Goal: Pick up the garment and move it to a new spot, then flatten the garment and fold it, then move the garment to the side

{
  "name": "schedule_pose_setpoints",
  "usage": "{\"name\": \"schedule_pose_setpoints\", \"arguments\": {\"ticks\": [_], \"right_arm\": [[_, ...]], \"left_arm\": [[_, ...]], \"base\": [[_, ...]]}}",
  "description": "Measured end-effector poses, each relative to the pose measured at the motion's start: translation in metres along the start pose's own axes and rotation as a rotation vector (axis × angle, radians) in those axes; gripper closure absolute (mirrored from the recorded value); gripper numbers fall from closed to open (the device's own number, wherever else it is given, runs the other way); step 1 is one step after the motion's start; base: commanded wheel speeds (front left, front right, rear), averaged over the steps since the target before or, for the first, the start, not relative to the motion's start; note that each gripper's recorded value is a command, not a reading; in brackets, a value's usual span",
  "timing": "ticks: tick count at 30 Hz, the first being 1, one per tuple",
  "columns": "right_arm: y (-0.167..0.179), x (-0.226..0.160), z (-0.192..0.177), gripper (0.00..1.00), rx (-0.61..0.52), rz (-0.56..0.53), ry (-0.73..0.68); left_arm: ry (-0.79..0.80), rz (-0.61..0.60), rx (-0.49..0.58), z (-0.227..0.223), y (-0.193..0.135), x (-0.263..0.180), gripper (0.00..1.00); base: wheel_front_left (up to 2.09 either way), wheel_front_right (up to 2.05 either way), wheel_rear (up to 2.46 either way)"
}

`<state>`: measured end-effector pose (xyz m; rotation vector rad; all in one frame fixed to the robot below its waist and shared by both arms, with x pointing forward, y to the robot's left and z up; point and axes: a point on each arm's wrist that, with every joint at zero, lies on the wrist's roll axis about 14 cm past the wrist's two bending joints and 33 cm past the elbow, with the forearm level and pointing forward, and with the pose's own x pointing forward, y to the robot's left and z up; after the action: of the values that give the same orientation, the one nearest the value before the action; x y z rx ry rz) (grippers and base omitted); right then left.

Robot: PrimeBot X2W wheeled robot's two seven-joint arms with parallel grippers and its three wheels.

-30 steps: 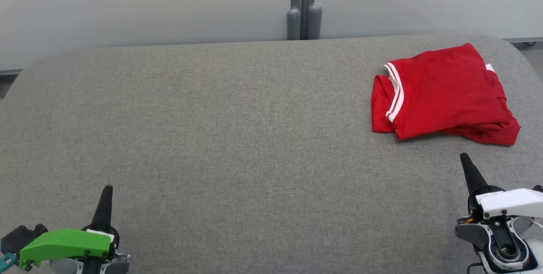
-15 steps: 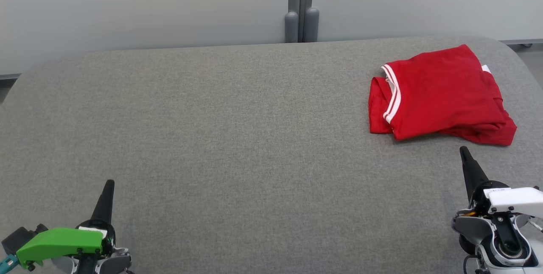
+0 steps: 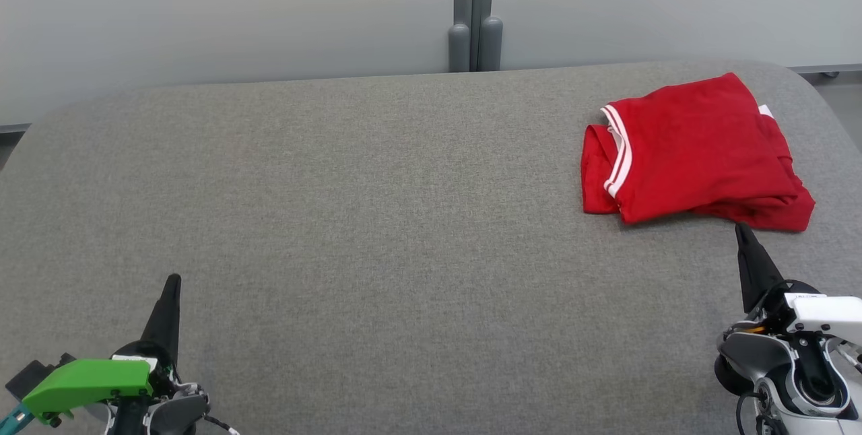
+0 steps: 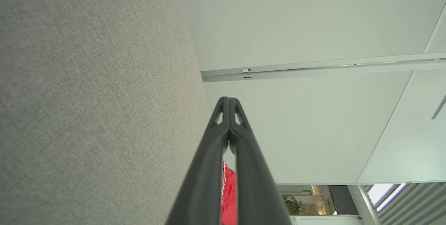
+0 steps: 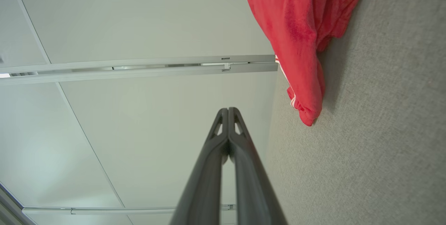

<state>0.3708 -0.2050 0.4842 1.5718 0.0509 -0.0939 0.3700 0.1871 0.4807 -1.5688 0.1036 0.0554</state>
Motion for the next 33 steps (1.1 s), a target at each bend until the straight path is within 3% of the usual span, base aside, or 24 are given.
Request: {"name": "schedule_pose_setpoints", "arguments": {"ticks": [33], "right_arm": [[-0.0015,-0.0003,0.0019,1.00,0.003,-0.004,-0.006]], "left_arm": [[0.001,-0.017,-0.004,-0.0003,-0.0046,0.0025,1.00]], "base": [[0.00,0.00,0.00]]}}
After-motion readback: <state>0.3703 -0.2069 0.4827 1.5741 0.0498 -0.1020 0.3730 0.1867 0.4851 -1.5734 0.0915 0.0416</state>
